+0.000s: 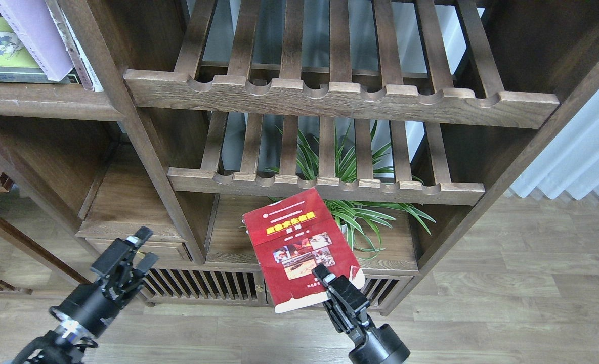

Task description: Organize books on shelf

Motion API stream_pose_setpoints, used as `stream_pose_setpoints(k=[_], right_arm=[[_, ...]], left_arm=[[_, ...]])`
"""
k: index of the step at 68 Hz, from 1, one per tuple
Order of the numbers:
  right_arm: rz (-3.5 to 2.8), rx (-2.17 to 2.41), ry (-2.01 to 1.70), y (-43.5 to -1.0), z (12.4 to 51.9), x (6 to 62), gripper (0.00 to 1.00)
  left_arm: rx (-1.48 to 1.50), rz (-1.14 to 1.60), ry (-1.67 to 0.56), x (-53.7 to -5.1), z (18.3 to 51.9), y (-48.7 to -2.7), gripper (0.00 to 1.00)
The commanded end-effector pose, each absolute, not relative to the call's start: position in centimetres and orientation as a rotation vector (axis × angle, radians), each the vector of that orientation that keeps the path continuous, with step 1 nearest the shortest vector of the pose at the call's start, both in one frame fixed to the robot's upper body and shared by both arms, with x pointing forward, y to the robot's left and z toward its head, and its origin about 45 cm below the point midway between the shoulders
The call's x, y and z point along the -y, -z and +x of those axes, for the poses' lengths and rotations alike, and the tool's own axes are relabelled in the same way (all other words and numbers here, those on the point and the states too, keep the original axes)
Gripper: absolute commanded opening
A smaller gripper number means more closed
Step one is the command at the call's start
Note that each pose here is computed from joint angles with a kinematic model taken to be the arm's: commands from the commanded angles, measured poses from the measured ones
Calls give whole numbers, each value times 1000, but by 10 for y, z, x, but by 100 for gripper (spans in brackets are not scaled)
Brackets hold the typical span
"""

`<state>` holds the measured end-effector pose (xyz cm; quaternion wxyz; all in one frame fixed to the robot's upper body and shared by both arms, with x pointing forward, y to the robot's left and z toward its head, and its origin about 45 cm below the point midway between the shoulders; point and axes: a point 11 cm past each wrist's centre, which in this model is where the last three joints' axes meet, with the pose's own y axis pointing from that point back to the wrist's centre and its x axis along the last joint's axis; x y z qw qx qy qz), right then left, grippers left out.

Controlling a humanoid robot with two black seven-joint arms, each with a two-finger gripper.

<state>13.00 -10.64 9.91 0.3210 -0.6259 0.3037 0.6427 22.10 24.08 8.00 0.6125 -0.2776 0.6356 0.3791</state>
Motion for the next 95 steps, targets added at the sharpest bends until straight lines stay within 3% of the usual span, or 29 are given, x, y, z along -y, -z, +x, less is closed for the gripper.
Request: stream_pose_setpoints(k=[1, 13, 34, 59, 67, 70, 78, 81, 83, 88, 92, 95], right_arm=[[-1654, -784, -1698, -100, 128, 102, 8], [-1658, -782, -1697, -100, 129, 102, 8], [-1657, -787, -1705, -97, 128, 102, 8], [-1656, -805, -1728, -89, 125, 103, 8], [-1652, -812, -1721, -89, 127, 105, 12], [-1651, -812, -1721, -89, 126, 105, 16], [-1654, -806, -1728, -89, 125, 103, 42], [-1659, -804, -1725, -90, 125, 102, 56], [-1665, -800, -1726, -90, 125, 102, 70], [-1695, -797, -1715, -91, 127, 101, 89], [-1705, -796, -1705, -92, 130, 101, 100], [-1703, -799, -1699, -93, 131, 101, 100]], left_arm=[[-1502, -632, -833, -220, 216, -76, 100], [-1563, -639, -737, -177, 208, -77, 98], [-1601, -669, -620, -135, 201, -91, 83], [-1624, -624, -592, -120, 190, -89, 7], [-1610, -627, -611, -128, 194, -88, 5], [-1600, -627, -625, -134, 196, -88, 5], [-1566, -622, -670, -154, 202, -87, 4], [-1552, -625, -687, -162, 205, -88, 3], [-1537, -628, -704, -170, 208, -89, 3], [-1494, -613, -752, -195, 215, -90, 3], [-1451, -605, -793, -217, 221, -94, 3], [-1415, -601, -815, -233, 225, -101, 3]])
